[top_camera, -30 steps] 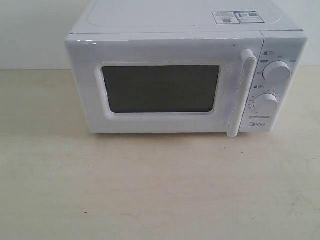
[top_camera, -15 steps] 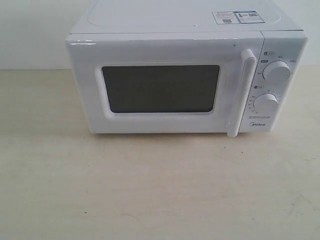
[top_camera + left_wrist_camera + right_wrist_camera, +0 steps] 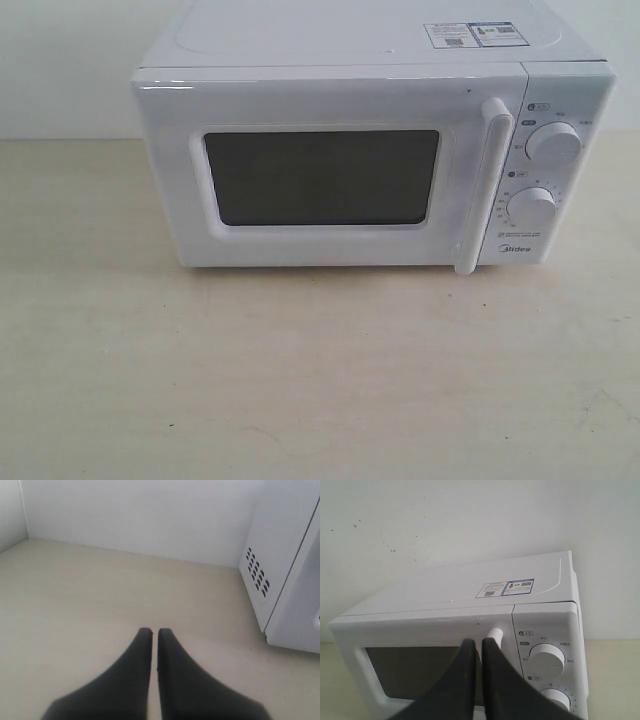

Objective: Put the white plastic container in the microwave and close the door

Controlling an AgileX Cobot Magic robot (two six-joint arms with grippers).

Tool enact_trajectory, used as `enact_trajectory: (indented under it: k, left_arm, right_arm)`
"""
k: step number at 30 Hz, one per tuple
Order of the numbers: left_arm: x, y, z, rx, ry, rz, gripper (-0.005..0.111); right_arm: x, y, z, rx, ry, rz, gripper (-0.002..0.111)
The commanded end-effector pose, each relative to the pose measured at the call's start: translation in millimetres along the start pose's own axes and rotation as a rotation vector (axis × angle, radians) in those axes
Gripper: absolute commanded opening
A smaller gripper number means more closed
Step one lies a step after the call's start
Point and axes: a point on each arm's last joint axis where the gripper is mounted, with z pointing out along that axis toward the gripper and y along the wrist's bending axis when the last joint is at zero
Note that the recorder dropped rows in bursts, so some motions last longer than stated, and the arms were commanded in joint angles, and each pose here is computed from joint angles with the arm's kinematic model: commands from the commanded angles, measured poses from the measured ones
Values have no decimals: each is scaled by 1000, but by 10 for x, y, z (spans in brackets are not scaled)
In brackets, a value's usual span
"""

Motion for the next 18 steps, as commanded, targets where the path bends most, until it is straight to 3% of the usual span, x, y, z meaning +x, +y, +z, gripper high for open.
enact_trajectory:
  k: [1,7,18]
  left_arm:
    - [23,-9,1,10,15,-61,4]
    - [27,-29,1,31,20,-127,4]
    - [34,-28,1,30,28,-85,4]
  right_arm:
    - [15,-8,-4,5,2,0,3]
    - [15,-8,-4,5,2,0,3]
    - [15,-8,-4,5,2,0,3]
